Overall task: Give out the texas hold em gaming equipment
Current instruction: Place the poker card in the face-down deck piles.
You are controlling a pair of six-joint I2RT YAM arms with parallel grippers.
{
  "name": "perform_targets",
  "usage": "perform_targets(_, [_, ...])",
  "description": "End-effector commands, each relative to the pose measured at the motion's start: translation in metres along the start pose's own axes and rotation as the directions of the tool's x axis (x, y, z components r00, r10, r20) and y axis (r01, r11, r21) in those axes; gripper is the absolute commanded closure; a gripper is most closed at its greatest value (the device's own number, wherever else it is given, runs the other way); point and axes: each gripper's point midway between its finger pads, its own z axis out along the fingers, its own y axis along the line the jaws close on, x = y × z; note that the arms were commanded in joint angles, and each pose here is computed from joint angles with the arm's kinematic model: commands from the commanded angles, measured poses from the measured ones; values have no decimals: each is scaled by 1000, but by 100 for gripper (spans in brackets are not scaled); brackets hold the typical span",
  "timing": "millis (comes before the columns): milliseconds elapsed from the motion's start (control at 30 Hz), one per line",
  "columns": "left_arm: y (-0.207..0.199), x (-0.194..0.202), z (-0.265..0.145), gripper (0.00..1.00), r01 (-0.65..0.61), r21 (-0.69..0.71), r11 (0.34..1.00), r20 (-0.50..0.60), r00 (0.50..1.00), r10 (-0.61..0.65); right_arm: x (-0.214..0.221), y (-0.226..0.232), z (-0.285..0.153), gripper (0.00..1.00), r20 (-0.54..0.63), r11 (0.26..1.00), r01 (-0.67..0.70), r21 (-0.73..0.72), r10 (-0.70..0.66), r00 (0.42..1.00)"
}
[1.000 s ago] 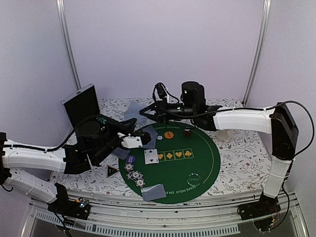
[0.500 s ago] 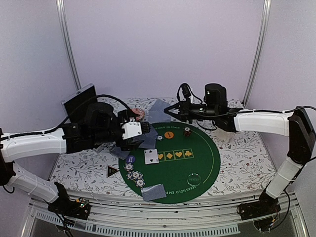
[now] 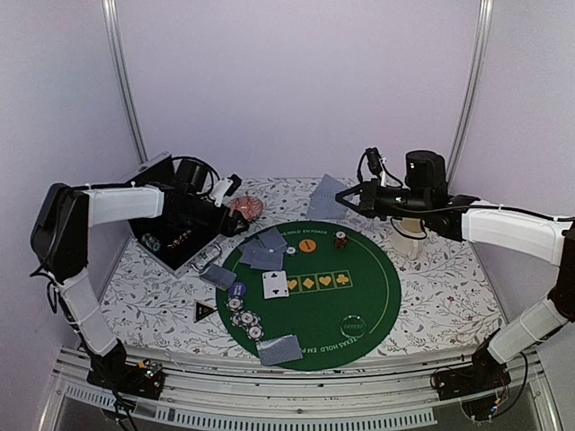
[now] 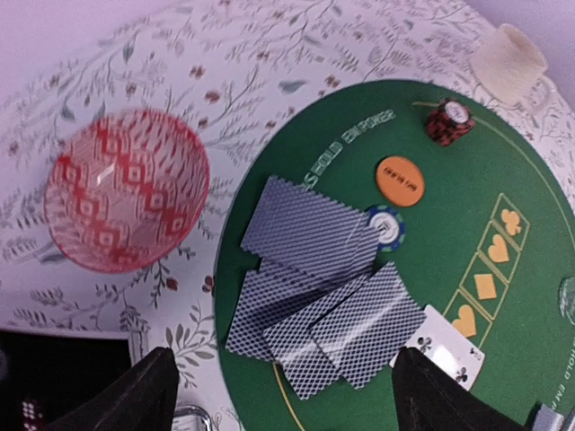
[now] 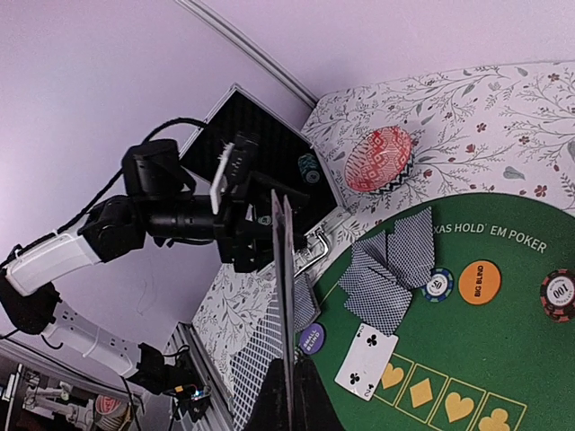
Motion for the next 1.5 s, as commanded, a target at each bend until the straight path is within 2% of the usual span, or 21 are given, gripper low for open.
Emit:
perform_targets(0, [15,54,39,14,299,-61,952,-153,940,-305,3,-7,-12,98,3,996,70,63,-71,997])
perform_targets(33, [17,55,43,13,307,-67,950,-150,938,-313,4,-8,-13,98,0,995,71,65,-71,997])
perform_targets(100, [19,62,55,2,315,-72,946,-158,933,-322,6,-9,-14,98,-4,995,72,69,-72,997])
perform_targets(333, [-1,70,70,2,165,-61,984,-172,970,-174,27,-22,4,98,-71,999,2,49,1,997])
perform_targets(467, [5,91,83,5,223,-54,973,-217,949,-229,40,-24,29,98,-121,998,-53,29,56,991])
perform_targets(667, [-2,90,80,17,277,-1,961,-213,939,-271,59,-33,88,98,-223,990,-142,-2,138,965])
perform_targets(900, [0,96,73,20,350,21,936,-195,920,-340,80,-54,136,98,-293,963,-270,17,263,919])
perform_targets(1067, [6,60,41,19,326,6,946,-91,942,-324,88,-34,153,98,-317,960,-280,-26,258,913])
perform_targets(1200, [14,25,-1,17,318,-32,948,12,948,-318,102,-15,175,98,-353,955,-291,-54,255,900])
perform_targets(1467, [42,7,-73,15,351,-128,928,181,928,-326,139,16,235,98,-338,926,-370,-78,325,883])
